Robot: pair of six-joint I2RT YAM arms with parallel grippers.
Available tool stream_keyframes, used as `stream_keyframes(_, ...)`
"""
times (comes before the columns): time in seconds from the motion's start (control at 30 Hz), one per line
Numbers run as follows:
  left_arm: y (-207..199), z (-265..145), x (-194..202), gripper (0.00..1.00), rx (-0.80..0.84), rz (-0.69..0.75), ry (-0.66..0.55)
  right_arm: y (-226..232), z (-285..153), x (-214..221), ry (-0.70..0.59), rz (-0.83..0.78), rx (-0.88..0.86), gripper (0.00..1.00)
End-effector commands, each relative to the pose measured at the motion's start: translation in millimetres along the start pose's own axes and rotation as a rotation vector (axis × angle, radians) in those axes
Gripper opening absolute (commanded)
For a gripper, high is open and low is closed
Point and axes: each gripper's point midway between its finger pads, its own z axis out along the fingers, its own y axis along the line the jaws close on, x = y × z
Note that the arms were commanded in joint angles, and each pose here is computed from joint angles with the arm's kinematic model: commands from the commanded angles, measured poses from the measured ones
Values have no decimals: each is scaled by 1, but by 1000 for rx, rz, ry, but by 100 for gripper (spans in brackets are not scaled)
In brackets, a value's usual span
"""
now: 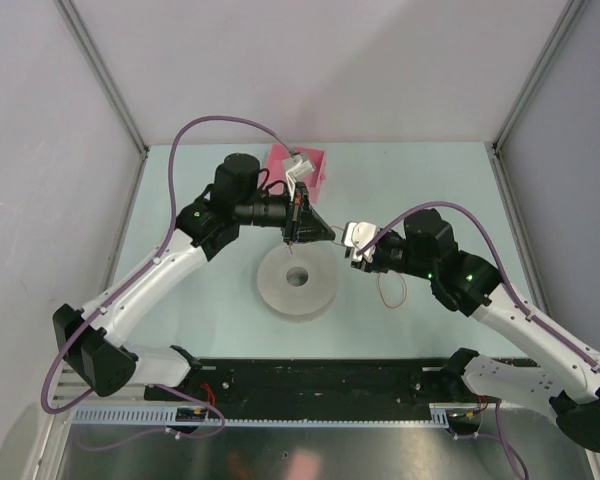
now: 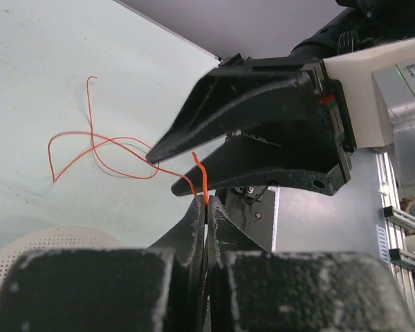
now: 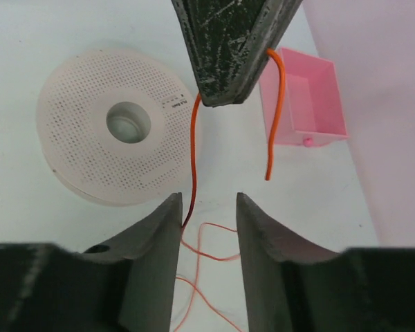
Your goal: Wrap the cables
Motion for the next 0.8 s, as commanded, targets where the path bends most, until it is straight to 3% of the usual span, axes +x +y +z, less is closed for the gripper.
stream_keyframes(0.0, -10, -4, 1, 0, 25, 14, -1, -23, -10, -28, -67, -7, 88, 57)
stream_keyframes(0.07, -9, -3, 2, 0, 18, -6, 0, -25, -11, -36, -103, 9, 94, 78)
stream_keyframes(0.13, -7, -3, 1, 0, 7, -24, -2, -25, -12, -46, -151, 22, 94, 90)
stream_keyframes(0.3, -2, -1, -1, 0, -26, -89, -11, -22, -12, -71, -273, 38, 75, 97)
stream_keyframes(0.57, -5, -6, -13, 0, -13, -135, -48, -16, -7, -80, -347, 66, 52, 99)
stream_keyframes(0.77, -12, -9, -17, 0, 29, -131, -58, -14, 2, -77, -350, 57, 36, 76)
